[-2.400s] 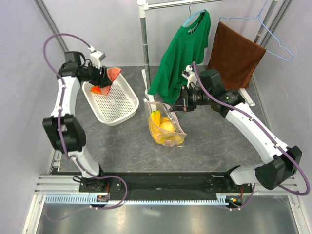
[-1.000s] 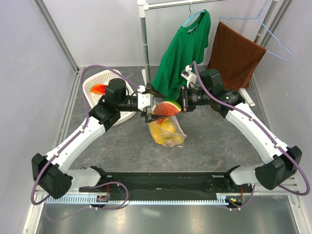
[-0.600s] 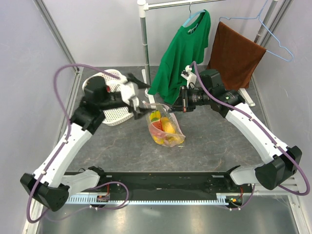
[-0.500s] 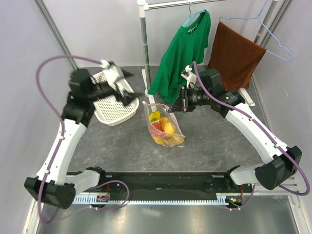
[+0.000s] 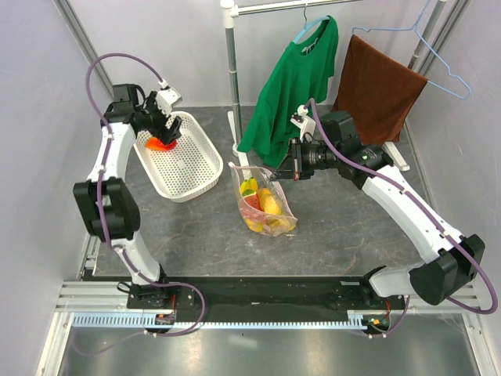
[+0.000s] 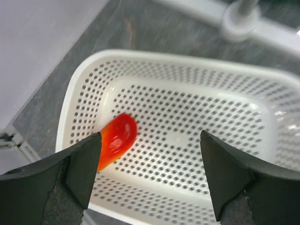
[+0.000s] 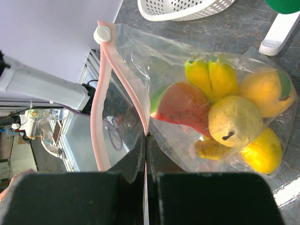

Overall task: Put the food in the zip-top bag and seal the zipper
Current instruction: Pick up the fake fruit from the bin.

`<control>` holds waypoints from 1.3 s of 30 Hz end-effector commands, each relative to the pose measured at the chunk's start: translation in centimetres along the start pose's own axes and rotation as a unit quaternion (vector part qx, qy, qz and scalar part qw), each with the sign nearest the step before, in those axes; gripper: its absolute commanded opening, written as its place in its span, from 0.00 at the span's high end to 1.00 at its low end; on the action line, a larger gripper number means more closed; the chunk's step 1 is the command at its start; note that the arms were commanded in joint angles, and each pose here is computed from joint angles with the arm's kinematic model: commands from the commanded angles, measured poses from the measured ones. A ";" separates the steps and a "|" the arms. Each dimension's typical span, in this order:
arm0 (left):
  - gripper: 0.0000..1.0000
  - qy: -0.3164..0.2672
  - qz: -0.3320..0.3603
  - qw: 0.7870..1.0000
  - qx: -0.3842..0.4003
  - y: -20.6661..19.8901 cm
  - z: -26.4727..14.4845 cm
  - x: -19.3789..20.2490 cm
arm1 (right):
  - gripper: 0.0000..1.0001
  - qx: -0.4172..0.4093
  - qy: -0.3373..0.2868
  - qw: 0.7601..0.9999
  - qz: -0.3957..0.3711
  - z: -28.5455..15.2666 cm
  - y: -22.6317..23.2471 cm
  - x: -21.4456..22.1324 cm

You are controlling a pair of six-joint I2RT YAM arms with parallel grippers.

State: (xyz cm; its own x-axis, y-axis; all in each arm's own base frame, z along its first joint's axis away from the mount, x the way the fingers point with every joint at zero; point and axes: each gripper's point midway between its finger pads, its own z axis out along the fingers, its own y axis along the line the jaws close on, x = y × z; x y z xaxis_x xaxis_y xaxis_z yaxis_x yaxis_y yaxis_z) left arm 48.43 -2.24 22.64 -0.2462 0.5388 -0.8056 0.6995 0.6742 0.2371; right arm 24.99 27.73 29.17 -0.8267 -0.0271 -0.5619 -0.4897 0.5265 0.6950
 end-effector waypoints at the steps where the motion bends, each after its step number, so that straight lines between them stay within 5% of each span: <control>1: 0.11 0.098 0.124 0.987 -0.035 4.6 1.1 3.6 | 1.00 -0.010 -0.007 1.000 -0.016 -0.1 0.4 -0.3; 9: 0.13 0.232 0.206 0.950 -0.011 7.4 4.8 11.7 | 1.00 -0.003 -0.003 1.000 -0.012 0.2 -0.2 -0.2; 22: 0.18 0.297 0.266 0.917 -0.016 9.8 8.2 17.0 | 1.00 -0.002 0.010 1.000 -0.014 0.7 -0.8 0.4; 28: 0.23 0.294 0.273 0.916 0.000 9.1 9.1 17.7 | 1.00 -0.001 0.013 1.000 -0.013 1.1 -1.0 0.3; 33: 0.43 0.271 0.273 0.923 0.014 7.9 9.2 16.8 | 1.00 -0.001 0.011 1.000 -0.015 1.1 -0.9 0.0; 39: 0.60 0.197 0.233 0.952 -0.005 7.0 6.5 10.9 | 1.00 0.003 0.005 1.000 -0.021 0.7 -0.8 0.0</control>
State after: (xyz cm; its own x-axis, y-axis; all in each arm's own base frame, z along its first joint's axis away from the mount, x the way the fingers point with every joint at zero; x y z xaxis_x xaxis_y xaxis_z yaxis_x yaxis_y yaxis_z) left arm 54.79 7.32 4.70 -0.1892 0.9605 -0.2043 0.8491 0.2645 0.4573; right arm 25.50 27.93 27.42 -0.8373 -0.0546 -0.5441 -0.4826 0.5416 0.6883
